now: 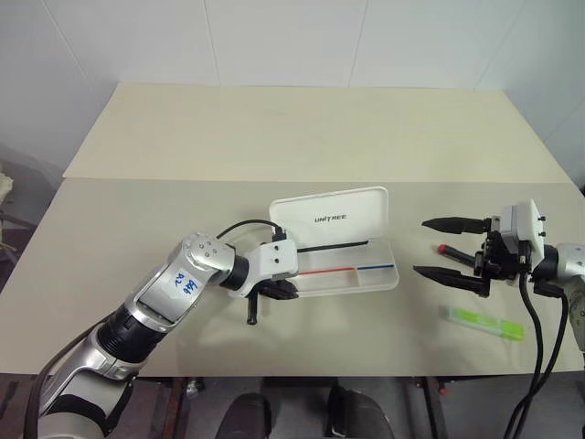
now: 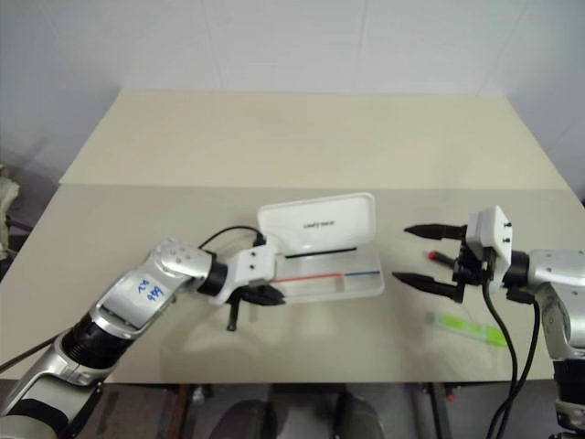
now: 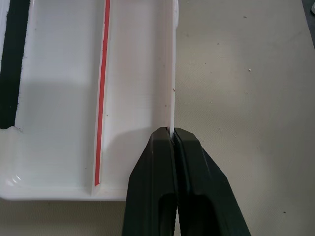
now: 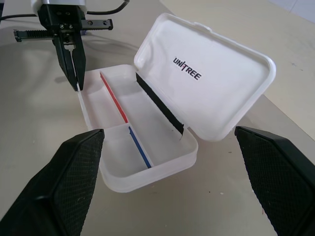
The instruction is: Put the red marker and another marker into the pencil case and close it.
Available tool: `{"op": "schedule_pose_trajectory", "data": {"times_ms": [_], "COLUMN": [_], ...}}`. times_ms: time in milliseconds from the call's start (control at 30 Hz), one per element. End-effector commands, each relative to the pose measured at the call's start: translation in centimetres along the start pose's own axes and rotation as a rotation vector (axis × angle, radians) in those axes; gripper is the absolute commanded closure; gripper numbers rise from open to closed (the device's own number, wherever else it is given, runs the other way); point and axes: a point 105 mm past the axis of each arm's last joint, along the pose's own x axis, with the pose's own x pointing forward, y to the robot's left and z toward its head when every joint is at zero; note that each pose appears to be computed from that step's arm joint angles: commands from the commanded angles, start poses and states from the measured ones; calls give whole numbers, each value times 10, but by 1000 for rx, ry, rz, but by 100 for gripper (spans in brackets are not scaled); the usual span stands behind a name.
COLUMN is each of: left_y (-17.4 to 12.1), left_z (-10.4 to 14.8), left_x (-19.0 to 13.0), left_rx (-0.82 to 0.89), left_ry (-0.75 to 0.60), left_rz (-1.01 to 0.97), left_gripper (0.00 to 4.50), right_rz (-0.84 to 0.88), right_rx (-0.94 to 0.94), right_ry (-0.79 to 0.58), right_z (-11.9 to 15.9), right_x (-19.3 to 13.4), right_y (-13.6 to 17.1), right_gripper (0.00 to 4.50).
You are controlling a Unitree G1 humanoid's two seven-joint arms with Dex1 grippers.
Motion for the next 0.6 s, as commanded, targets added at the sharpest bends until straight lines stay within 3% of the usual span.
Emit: {"op": "schedule_pose_trajectory", "data": {"times_ms": [33, 300, 600], "left_y": [-7, -13, -22], "left_z": [6, 40, 42], "left_x": [5, 2, -3], "left_rx": [3, -108, -106], "left_ry": [-8, -176, -236], "left_rz": [-26, -81, -111], "left_gripper": [379, 111, 111], "right_rz": [-5, -7, -3], "right_rx": [-36, -36, -21], "right_ry": [-30, -42, -61], "right_z": [10, 10, 7], "right_x": [1, 5, 11], "right_y": [1, -1, 1], "right_gripper": [0, 0, 0]}}
